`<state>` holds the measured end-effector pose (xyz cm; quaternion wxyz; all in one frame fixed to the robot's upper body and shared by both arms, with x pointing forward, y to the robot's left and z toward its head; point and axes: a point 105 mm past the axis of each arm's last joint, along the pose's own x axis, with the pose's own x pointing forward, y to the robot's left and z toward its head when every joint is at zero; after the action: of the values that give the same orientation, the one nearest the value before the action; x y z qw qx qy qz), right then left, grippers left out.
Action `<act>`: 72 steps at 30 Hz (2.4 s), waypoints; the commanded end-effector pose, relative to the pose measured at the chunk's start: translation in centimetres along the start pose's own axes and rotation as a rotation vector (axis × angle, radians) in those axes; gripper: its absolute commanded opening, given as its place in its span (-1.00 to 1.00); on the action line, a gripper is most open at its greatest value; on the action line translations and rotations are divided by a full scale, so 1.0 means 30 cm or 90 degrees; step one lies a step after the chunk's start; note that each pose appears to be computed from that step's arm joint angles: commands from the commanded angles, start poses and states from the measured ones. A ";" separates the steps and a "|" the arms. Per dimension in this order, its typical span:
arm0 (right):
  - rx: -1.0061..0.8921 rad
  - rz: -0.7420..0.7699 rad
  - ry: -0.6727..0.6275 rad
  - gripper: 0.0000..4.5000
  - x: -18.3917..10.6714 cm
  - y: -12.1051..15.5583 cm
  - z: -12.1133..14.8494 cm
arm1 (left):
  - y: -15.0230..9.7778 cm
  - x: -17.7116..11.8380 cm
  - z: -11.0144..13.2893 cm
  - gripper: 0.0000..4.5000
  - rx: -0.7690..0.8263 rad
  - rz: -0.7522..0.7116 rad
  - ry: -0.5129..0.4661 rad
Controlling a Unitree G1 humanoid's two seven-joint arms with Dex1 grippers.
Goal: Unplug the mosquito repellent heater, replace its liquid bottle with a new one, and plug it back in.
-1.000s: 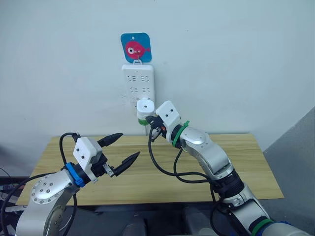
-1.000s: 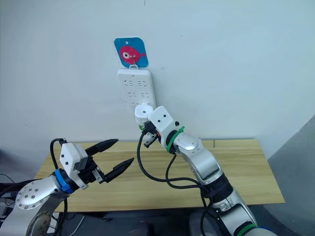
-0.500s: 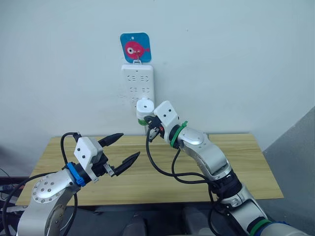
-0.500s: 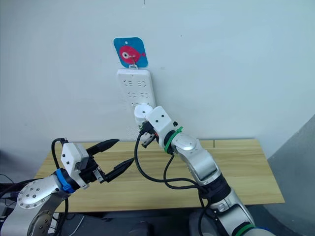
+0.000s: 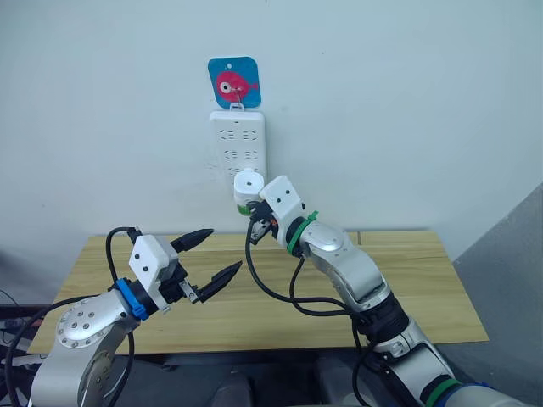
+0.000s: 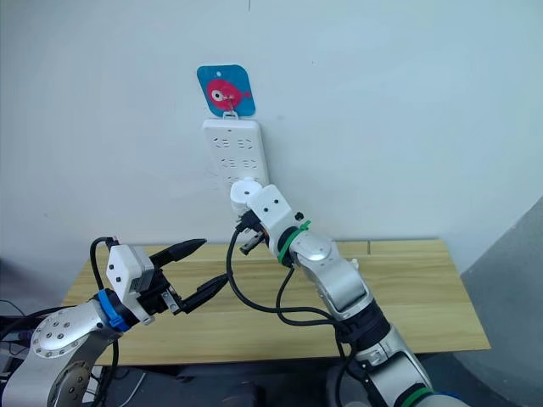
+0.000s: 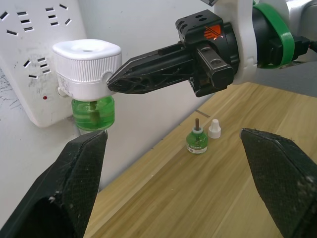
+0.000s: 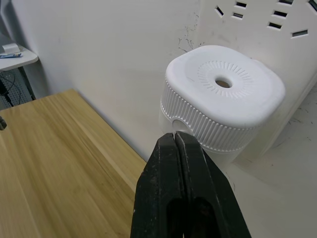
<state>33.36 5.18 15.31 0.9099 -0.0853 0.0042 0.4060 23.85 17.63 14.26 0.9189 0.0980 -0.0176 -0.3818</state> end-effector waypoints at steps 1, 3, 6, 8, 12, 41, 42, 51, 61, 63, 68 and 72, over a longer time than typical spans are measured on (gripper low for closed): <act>-0.014 -0.078 -0.059 -0.99 -0.012 -0.086 0.085 | 0.001 0.004 0.027 1.00 0.021 -0.002 -0.012; -0.003 -0.078 -0.064 -0.99 -0.014 -0.087 0.089 | 0.002 0.005 0.026 1.00 0.021 -0.001 -0.011; 0.028 -0.087 -0.069 -0.99 -0.016 -0.096 0.090 | 0.003 0.007 0.026 1.00 0.020 -0.001 -0.011; 0.053 -0.098 -0.072 -0.99 -0.018 -0.107 0.092 | 0.002 0.008 0.025 1.00 0.020 -0.002 -0.012; 0.085 -0.120 -0.065 -0.99 -0.019 -0.133 0.085 | 0.001 0.010 0.025 1.00 0.019 -0.005 -0.012; 0.009 0.140 -0.036 -0.99 -0.155 0.028 0.080 | 0.035 -0.005 -0.003 1.00 0.013 0.016 -0.001; 0.005 0.143 -0.033 -0.99 -0.159 0.028 0.078 | 0.036 -0.006 -0.004 1.00 0.014 0.016 0.000; -0.108 0.221 -0.011 -0.99 -0.304 0.003 0.073 | 0.102 -0.104 -0.023 1.00 0.026 -0.013 0.074; -0.208 0.226 0.184 0.23 -0.590 -0.194 -0.027 | 0.244 -0.222 -0.051 1.00 0.080 -0.074 0.234; -0.254 0.210 0.234 0.58 -0.647 -0.248 -0.056 | 0.252 -0.235 -0.057 1.00 0.071 -0.082 0.261; -0.312 0.184 0.311 0.98 -0.752 -0.349 -0.099 | 0.265 -0.238 -0.042 1.00 0.099 -0.074 0.294; -0.307 0.175 0.320 0.98 -0.790 -0.383 -0.103 | 0.269 -0.236 -0.053 1.00 0.119 -0.059 0.324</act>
<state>26.11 -20.08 14.61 0.7735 -0.3755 0.1632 0.4839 24.58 28.73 13.65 0.8682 0.2551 0.1920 -0.3799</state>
